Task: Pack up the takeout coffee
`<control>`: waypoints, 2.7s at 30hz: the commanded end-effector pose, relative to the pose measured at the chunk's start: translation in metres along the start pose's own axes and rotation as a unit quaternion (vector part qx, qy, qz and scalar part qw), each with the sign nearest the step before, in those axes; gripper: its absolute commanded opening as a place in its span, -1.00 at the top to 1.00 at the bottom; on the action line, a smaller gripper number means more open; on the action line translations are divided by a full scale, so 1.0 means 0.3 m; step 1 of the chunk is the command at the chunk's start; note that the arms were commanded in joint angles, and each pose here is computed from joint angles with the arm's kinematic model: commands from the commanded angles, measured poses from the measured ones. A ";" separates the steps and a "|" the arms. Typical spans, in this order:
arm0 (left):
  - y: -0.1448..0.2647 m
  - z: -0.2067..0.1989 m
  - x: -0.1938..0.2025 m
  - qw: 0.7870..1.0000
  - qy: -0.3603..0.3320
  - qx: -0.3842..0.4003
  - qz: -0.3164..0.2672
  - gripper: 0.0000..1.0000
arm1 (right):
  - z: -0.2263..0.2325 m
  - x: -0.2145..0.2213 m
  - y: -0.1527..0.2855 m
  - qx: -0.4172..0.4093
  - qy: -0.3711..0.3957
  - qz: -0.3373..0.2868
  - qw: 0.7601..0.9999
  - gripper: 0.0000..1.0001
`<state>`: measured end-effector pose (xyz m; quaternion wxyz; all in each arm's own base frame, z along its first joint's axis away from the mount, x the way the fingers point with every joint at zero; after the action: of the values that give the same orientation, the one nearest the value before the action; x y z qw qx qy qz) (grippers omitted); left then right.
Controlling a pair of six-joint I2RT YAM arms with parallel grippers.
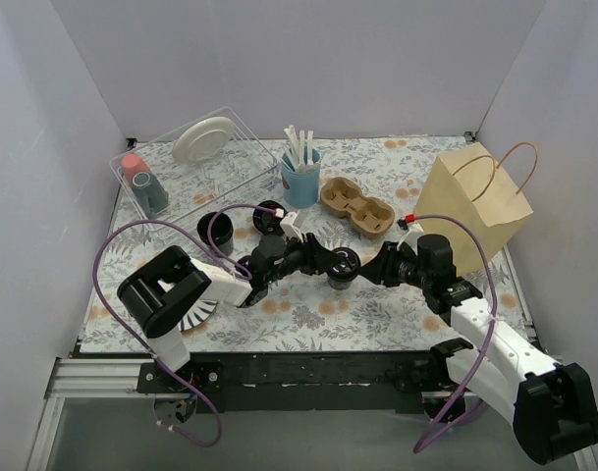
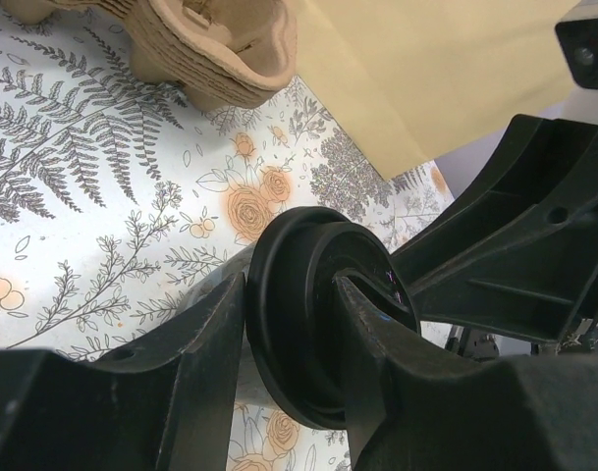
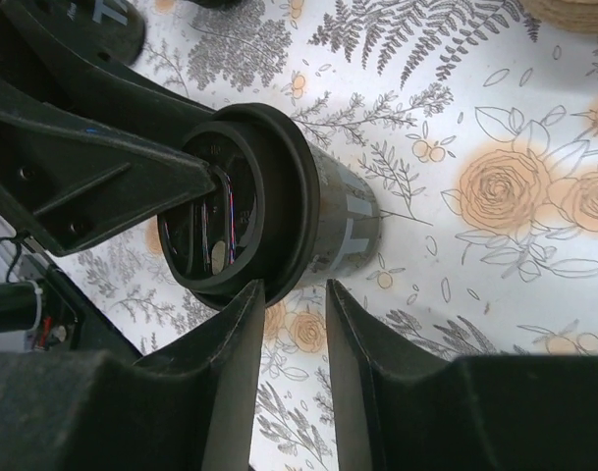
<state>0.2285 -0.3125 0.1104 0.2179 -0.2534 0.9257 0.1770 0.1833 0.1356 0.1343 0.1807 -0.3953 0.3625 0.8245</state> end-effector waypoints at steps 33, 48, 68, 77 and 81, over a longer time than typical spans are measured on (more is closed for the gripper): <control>0.208 0.394 0.287 0.933 -0.052 -0.252 0.249 0.36 | -0.071 -0.236 -0.124 -0.137 0.070 0.103 0.983 0.18; 0.207 0.404 0.287 0.932 -0.055 -0.259 0.248 0.37 | -0.124 -0.220 -0.131 -0.120 0.025 0.102 0.987 0.21; 0.209 0.404 0.285 0.932 -0.057 -0.260 0.245 0.37 | -0.119 -0.189 -0.117 -0.154 0.013 0.096 0.983 0.26; 0.210 0.402 0.282 0.933 -0.059 -0.261 0.242 0.37 | -0.107 -0.132 -0.127 -0.168 0.007 0.121 0.978 0.30; 0.213 0.398 0.277 0.933 -0.061 -0.262 0.237 0.37 | -0.131 -0.066 -0.125 -0.135 -0.012 0.151 0.979 0.34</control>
<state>0.2325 -0.3209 0.1128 0.2689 -0.2050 0.9226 0.1855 0.2586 0.1322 0.1409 0.0330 -0.3880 0.2810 0.8771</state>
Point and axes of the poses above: each gripper's point midway between its finger pads, its own y axis back along the fingers, its own z axis along the line the jaws close on, x = y × z, the point moved 7 cm from there along y, back along the fingers, and after that the axes turned 15 degrees about y, right-handed, at the moved point
